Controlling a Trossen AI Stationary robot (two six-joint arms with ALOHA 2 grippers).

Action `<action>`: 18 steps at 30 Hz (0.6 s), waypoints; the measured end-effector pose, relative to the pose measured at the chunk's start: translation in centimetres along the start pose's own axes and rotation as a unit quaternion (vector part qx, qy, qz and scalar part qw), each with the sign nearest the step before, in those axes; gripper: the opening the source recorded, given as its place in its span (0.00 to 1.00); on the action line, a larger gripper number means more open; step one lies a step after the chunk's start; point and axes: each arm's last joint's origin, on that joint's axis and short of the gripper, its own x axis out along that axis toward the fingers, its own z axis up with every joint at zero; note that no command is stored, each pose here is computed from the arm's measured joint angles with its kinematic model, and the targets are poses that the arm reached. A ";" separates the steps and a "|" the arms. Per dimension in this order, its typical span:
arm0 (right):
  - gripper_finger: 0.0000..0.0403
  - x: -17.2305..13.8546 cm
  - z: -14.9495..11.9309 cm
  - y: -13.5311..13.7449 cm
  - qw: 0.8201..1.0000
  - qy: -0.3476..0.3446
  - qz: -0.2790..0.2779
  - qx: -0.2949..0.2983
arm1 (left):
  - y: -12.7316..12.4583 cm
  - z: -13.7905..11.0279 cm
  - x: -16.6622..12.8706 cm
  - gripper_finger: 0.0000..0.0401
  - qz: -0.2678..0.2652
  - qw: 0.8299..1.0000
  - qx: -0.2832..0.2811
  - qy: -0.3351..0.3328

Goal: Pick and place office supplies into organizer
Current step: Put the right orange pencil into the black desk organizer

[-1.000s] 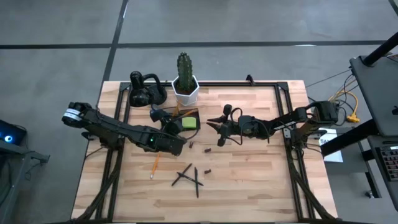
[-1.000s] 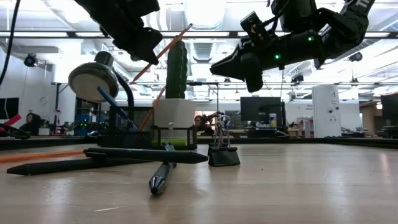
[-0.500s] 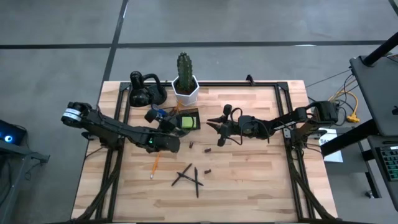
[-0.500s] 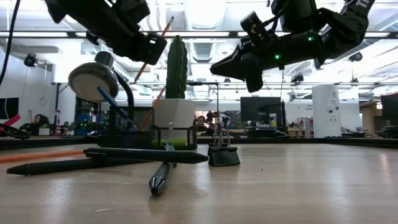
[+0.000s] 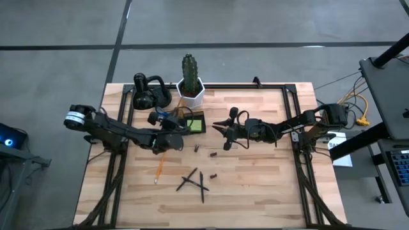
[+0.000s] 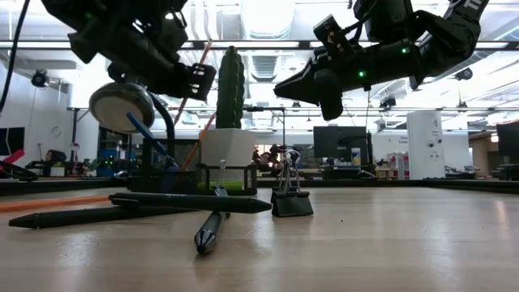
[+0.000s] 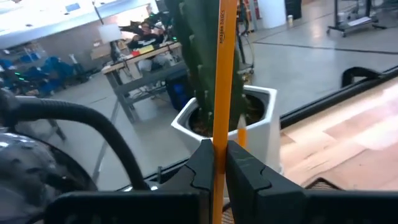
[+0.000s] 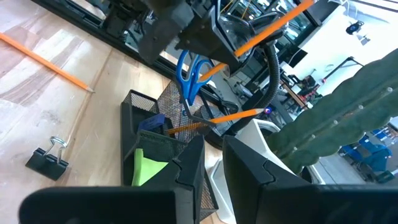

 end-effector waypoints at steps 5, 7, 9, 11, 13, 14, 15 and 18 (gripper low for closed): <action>0.12 0.0 0.0 0.0 1.000 0.000 0.000 0.000 | 0.1 -0.7 0.2 0.01 0.039 0.999 0.012 -0.014; 0.12 0.0 0.0 0.0 1.000 0.000 0.000 0.000 | 0.0 -1.0 0.2 0.01 0.044 0.999 0.009 -0.017; 0.12 0.0 0.0 0.0 1.000 0.000 0.000 0.000 | -0.1 -1.3 0.3 0.01 0.043 0.999 0.002 -0.017; 0.12 0.0 0.0 0.0 1.000 0.000 0.000 0.000 | -0.2 -1.7 0.3 0.01 0.044 0.999 -0.005 -0.018; 0.12 0.0 0.0 0.0 1.000 0.000 0.000 0.000 | -0.1 -2.1 0.5 0.01 0.047 0.999 -0.001 -0.017; 0.12 0.0 0.0 0.0 1.000 0.000 0.000 0.000 | -0.2 -2.2 0.6 0.01 0.050 0.999 -0.003 -0.018; 0.12 0.0 0.0 0.0 1.000 0.000 0.000 0.000 | -0.3 -2.3 0.7 0.01 0.051 0.998 -0.008 -0.018; 0.12 0.0 0.0 0.0 1.000 0.000 0.000 0.000 | -0.5 -2.7 1.0 0.01 0.056 0.998 -0.003 -0.017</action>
